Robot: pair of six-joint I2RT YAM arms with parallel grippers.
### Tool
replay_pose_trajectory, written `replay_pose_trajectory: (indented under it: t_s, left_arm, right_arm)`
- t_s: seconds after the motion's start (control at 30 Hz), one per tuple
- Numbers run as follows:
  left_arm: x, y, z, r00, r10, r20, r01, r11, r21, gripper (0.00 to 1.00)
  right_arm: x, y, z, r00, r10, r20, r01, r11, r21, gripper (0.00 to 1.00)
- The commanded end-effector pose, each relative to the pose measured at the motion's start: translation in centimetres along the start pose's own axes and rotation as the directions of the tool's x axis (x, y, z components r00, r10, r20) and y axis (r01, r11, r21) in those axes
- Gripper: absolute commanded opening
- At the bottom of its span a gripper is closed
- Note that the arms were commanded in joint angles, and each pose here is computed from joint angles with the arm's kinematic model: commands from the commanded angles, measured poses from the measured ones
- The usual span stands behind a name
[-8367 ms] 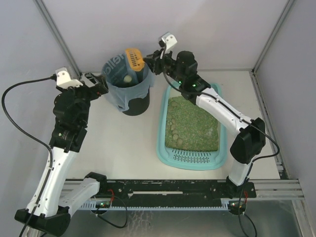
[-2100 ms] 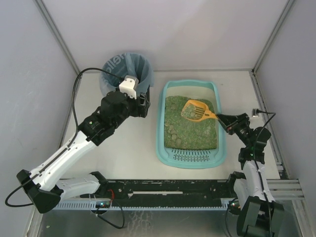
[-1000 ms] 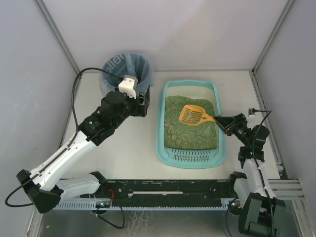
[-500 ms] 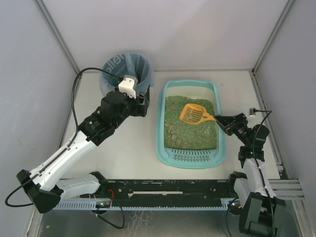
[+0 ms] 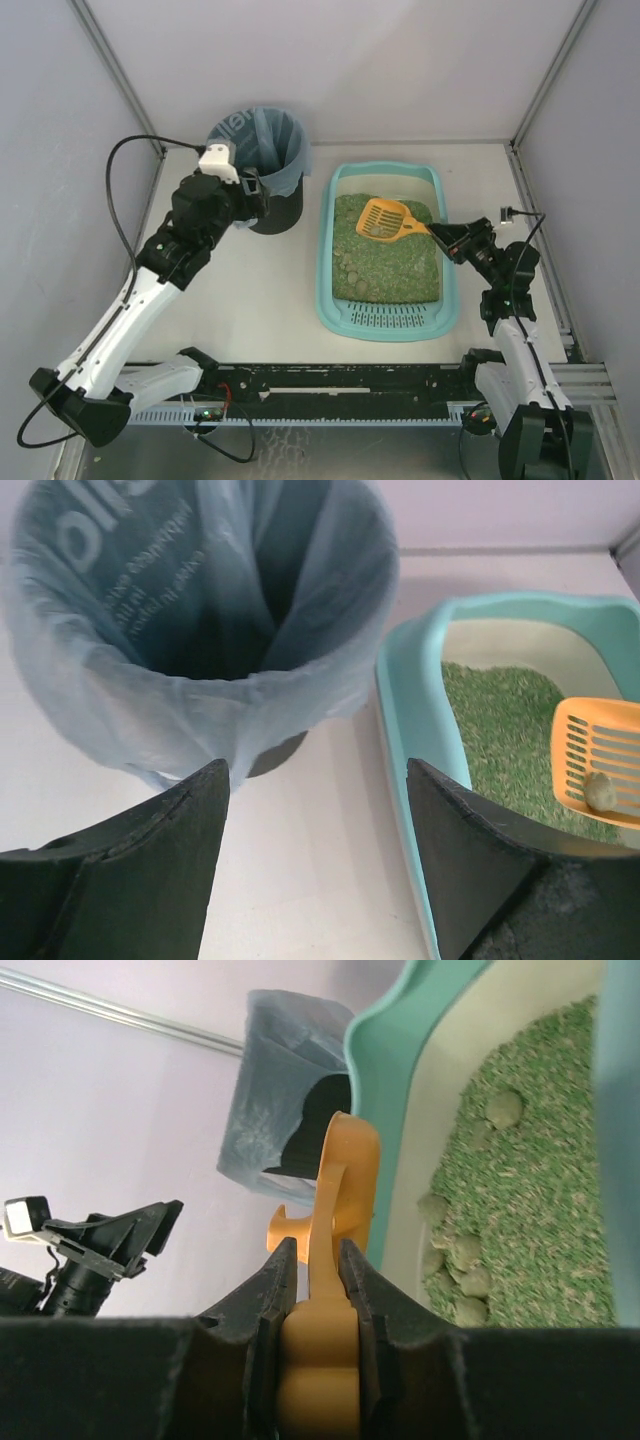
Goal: Clean the litter box
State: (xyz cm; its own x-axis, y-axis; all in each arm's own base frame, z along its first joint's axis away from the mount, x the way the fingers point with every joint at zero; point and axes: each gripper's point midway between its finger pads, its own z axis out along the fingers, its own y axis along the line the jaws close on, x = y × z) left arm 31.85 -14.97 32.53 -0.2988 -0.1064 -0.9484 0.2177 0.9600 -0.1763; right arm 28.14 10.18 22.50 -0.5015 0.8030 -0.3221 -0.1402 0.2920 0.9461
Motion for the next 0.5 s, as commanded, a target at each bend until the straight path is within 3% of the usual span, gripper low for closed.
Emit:
replay_pose_trajectory:
  t_s: [0.0, 0.17, 0.47]
  left_arm:
    - [-2.6, 2.4, -1.2, 0.992, -0.066, 0.107, 0.071, 0.996, -0.047, 0.76]
    - [-3.6, 5.2, -2.0, 0.983, -0.083, 0.163, 0.106, 0.985, -0.134, 0.77]
    - [-4.2, 6.3, -2.7, 0.975, -0.095, 0.201, 0.13, 0.977, -0.167, 0.77]
  right_arm:
    - [-2.2, 4.5, 1.2, 0.994, -0.033, 0.1, 0.039, 0.997, -0.066, 0.0]
    - [-3.7, 8.1, 3.3, 0.985, -0.05, 0.166, 0.059, 0.997, -0.053, 0.01]
    - [-2.6, 16.4, 11.1, 0.986, -0.143, 0.086, 0.154, 0.978, -0.141, 0.02]
